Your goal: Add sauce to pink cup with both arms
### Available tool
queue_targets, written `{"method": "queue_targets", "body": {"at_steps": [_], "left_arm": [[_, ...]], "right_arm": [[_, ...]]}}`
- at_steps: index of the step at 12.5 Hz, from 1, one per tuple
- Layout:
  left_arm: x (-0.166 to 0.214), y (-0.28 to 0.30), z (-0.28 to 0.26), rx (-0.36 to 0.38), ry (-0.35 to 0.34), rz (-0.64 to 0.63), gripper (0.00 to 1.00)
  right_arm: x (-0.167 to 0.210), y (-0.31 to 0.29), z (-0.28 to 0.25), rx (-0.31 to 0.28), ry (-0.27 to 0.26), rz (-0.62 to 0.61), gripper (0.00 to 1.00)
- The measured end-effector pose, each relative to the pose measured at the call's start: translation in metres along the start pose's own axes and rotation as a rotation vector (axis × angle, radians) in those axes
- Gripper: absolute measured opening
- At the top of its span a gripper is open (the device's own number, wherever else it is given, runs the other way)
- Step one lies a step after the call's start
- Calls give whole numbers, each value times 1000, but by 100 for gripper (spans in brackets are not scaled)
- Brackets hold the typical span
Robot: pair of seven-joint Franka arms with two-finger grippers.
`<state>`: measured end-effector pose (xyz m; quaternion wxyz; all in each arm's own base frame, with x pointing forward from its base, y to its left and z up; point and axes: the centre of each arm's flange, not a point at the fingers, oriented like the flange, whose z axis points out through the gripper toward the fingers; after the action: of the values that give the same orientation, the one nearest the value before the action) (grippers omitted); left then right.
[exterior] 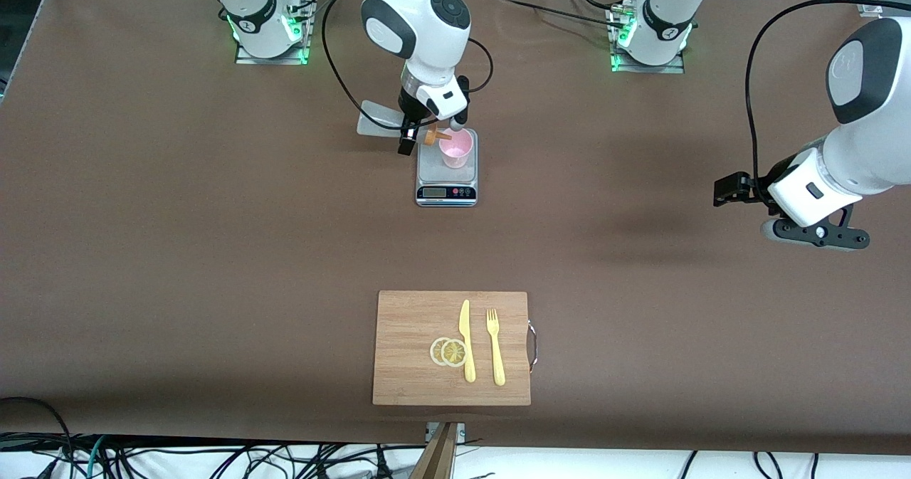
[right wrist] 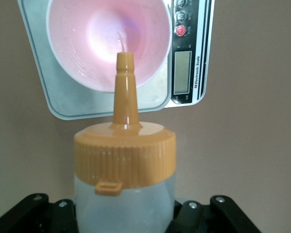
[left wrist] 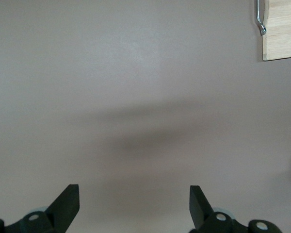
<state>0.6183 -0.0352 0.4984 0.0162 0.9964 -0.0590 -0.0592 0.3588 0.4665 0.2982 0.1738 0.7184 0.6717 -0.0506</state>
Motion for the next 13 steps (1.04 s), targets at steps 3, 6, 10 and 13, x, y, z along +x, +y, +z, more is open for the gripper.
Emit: {"method": "queue_targets", "body": {"at_steps": [3, 6, 10, 13], "left_arm": [[0, 0, 0, 0, 0, 0, 100], [0, 0, 0, 0, 0, 0, 100], [0, 0, 0, 0, 0, 0, 100], [0, 0, 0, 0, 0, 0, 100]], "right_arm": [[-1, 1, 1, -1, -4, 3, 20], [-1, 2, 0, -2, -3, 5, 20], [-1, 6, -4, -7, 3, 12, 19], [-2, 8, -10, -9, 12, 17, 19]]}}
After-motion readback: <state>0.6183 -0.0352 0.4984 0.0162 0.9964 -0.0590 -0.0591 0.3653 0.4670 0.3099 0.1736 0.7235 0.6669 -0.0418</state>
